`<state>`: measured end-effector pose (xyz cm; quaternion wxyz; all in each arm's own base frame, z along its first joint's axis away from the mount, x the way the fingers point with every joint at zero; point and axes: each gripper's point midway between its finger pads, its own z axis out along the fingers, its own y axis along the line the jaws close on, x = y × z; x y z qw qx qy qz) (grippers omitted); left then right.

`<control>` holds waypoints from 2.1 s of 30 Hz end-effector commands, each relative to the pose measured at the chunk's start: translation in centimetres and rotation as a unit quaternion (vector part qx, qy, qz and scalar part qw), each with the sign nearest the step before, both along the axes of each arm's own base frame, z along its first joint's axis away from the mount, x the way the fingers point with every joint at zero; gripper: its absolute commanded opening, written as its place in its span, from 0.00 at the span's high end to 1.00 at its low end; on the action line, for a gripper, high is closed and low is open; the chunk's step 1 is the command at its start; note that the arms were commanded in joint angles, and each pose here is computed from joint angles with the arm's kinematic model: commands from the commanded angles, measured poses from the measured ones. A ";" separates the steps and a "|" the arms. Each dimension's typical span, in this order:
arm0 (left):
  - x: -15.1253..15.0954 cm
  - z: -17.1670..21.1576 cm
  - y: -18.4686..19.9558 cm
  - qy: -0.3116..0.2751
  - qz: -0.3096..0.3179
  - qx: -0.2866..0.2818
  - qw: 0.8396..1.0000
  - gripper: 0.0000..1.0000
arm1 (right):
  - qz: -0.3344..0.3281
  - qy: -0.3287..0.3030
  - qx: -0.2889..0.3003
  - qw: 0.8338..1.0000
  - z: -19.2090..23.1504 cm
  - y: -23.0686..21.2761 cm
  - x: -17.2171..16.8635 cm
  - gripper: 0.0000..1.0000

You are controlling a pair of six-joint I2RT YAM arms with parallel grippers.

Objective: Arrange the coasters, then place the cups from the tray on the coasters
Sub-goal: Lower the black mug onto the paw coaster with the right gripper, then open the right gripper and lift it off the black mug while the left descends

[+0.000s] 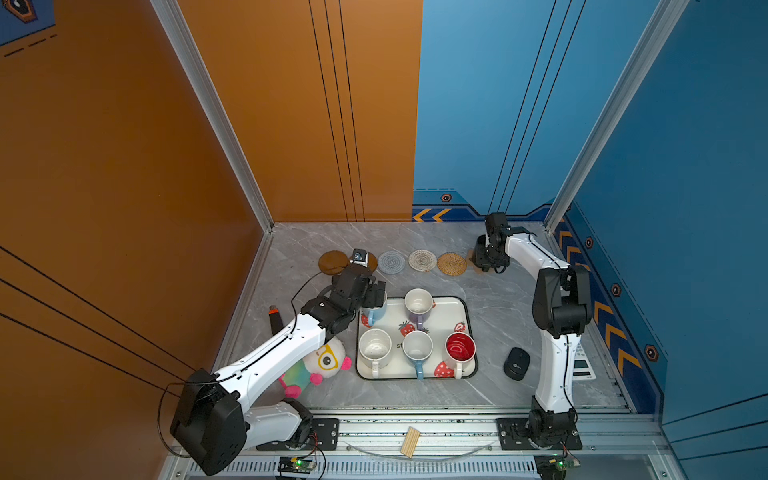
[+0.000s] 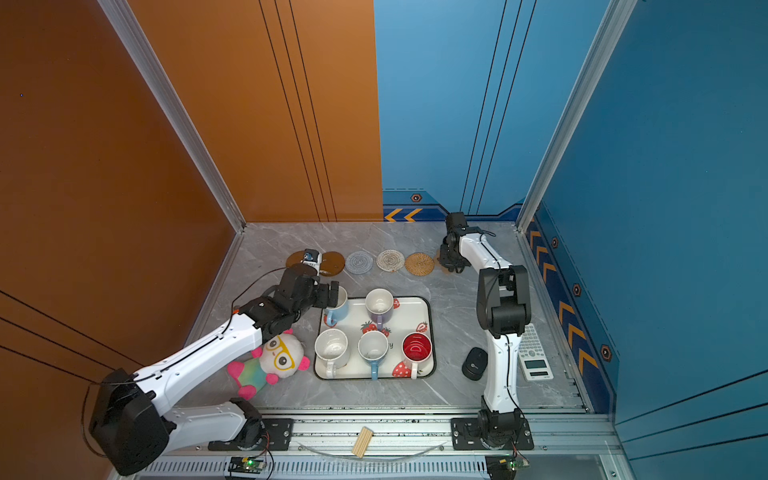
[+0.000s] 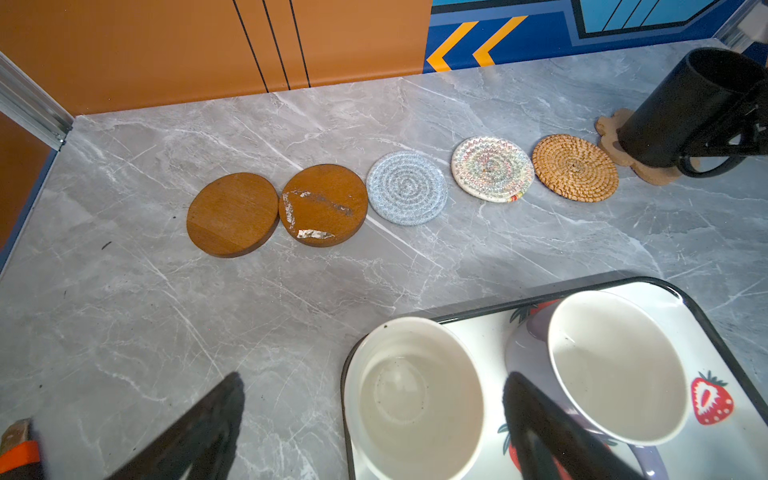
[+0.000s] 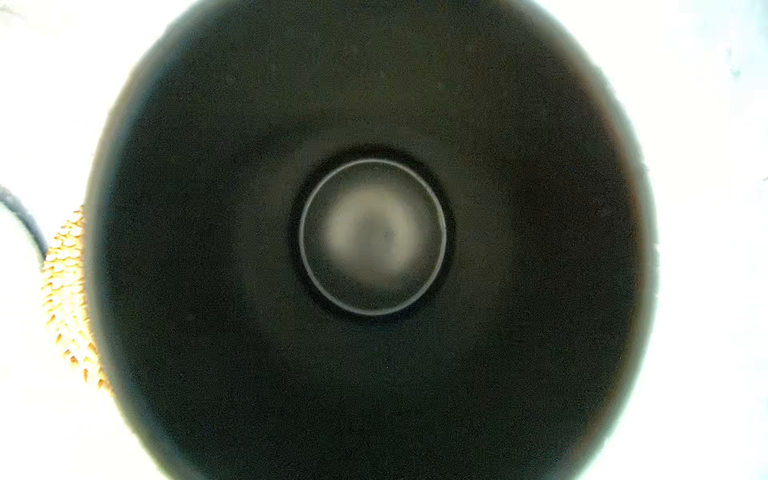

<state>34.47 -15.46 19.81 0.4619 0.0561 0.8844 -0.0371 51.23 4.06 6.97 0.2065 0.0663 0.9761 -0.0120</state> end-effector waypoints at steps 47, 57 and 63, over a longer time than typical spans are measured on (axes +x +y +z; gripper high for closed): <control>-3.6 1.7 -1.3 0.079 -0.030 0.050 0.995 0.03 | 0.065 -0.292 0.237 0.924 16.1 17.7 -13.6 0.23; -5.2 -0.5 -1.2 0.121 -0.043 0.087 0.988 0.04 | 0.065 -0.283 0.255 0.922 14.9 17.2 -13.6 0.22; -5.4 -1.9 -0.8 0.134 -0.037 0.102 0.985 0.04 | 0.062 -0.282 0.260 0.921 14.7 17.0 -13.5 0.22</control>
